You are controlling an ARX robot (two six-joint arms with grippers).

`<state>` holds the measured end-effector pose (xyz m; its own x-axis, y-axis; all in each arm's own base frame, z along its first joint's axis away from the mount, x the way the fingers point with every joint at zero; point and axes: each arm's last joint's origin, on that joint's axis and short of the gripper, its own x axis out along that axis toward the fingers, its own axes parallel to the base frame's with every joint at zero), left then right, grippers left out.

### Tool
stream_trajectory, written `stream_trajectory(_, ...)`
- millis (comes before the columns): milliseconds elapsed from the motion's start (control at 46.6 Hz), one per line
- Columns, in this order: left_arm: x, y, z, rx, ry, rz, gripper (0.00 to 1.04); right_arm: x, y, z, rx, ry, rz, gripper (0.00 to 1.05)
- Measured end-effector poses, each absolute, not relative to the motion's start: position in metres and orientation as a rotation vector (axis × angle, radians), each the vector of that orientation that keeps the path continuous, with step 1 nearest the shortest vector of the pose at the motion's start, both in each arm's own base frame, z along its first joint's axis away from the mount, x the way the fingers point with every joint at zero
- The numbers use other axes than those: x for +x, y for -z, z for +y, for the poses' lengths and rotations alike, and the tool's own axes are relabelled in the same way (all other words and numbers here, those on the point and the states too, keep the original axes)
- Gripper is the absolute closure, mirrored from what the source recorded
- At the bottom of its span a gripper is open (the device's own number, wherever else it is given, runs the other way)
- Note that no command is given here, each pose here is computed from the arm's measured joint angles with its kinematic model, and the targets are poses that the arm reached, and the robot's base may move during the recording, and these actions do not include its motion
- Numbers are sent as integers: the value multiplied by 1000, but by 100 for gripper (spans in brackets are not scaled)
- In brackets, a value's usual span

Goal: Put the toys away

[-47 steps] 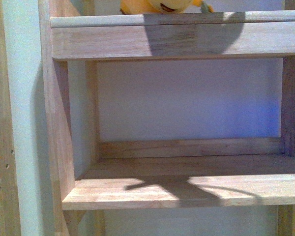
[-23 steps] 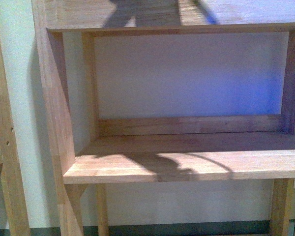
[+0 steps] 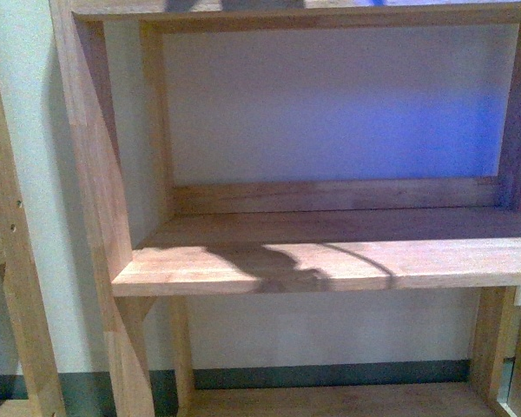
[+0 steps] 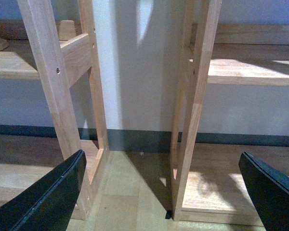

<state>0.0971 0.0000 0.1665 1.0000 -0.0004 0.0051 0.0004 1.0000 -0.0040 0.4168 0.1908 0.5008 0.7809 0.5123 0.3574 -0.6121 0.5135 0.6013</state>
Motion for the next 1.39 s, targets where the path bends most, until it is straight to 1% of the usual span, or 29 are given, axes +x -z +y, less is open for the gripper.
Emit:
stream_trajectory(279,97,-166,0,-4,0,-5,6,415,-496,203,758,-783,-132,97)
stream_trajectory(322,97,-166,0,-4,0,-5,6,414,-495,204,747,-791,-130,92)
stream_trajectory(386,97,-166,0,-4,0,-5,6,414,-494,206,730,-794,-129,79)
stream_trajectory(643,97,-166,0,-4,0,-5,6,412,-494,205,711,-778,-134,47)
stream_trajectory(772,97,-166,0,-4,0,-5,6,409,-495,203,686,-757,-155,34)
stream_trajectory(815,97,-166,0,-4,0,-5,6,408,-496,202,669,-743,-168,27)
stream_trajectory(900,97,-166,0,-4,0,-5,6,404,-499,199,631,-705,-204,11)
stream_trajectory(943,97,-166,0,-4,0,-5,6,402,-500,197,621,-691,-218,5)
stream_trajectory(1072,97,-166,0,-4,0,-5,6,392,-509,189,596,-659,-256,6)
stream_trajectory(1243,97,-166,0,-4,0,-5,6,366,-531,175,564,-614,-341,6)
stream_trajectory(1394,97,-166,0,-4,0,-5,6,347,-537,165,530,-563,-391,6)
